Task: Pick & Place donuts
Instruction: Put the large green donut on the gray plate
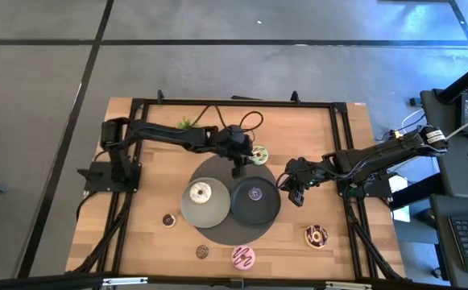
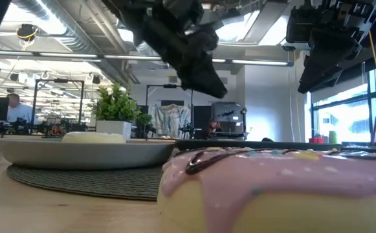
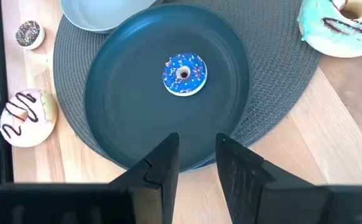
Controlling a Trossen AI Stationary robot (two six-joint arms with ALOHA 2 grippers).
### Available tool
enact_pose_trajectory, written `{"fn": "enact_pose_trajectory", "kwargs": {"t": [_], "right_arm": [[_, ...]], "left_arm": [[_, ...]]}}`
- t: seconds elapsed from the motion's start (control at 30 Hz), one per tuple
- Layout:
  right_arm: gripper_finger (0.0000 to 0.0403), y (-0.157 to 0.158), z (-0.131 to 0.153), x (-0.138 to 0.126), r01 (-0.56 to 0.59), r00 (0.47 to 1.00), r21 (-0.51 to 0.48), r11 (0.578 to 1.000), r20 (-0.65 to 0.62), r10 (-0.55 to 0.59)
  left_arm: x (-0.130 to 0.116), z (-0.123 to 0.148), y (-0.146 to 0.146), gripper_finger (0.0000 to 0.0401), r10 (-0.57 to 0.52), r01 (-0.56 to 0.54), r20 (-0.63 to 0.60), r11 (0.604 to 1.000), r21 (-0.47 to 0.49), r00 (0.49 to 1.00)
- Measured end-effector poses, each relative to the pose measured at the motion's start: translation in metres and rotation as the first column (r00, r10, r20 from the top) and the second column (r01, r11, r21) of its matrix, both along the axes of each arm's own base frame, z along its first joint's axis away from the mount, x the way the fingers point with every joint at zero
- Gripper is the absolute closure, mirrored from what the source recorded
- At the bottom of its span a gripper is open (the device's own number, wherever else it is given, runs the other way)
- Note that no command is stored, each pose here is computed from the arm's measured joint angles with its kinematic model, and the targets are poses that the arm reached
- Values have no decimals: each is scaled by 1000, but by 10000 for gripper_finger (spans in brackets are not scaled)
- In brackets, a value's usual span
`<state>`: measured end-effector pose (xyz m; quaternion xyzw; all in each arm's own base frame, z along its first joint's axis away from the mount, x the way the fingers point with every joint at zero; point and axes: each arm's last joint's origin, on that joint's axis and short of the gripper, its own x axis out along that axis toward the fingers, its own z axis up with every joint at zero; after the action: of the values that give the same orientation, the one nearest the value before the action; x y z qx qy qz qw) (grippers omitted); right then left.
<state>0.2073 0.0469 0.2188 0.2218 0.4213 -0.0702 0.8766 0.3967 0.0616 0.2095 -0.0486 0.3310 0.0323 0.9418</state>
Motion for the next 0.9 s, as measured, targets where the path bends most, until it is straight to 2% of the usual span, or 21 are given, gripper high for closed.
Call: {"fn": "enact_pose_trajectory", "kwargs": {"t": [0.17,0.3,0.47,0.57,0.67,0.83,0.9], "right_arm": [[295,0,0,0,-2,1000,-3,1000,-1,2],[295,0,0,0,-3,1000,-4,1000,-3,3],[295,0,0,0,-19,1000,-18,1000,-1,19],[295,0,0,0,-19,1000,-19,1000,-1,19],[295,0,0,0,-18,1000,-19,1000,0,18],[295,0,0,0,-18,1000,-19,1000,0,18],[295,0,0,0,-18,1000,-18,1000,0,18]], "left_arm": [[10,-23,8,271,62,-62,-3,998,4,998],[18,-41,11,247,106,-106,5,993,42,994],[24,-55,9,211,97,-97,5,994,42,995],[24,-57,8,201,64,-63,-8,995,79,998],[24,-57,4,201,46,-45,-15,994,103,999],[26,-61,-3,220,25,-17,-37,978,210,999],[26,-67,-6,227,15,0,-64,974,225,998]]}}
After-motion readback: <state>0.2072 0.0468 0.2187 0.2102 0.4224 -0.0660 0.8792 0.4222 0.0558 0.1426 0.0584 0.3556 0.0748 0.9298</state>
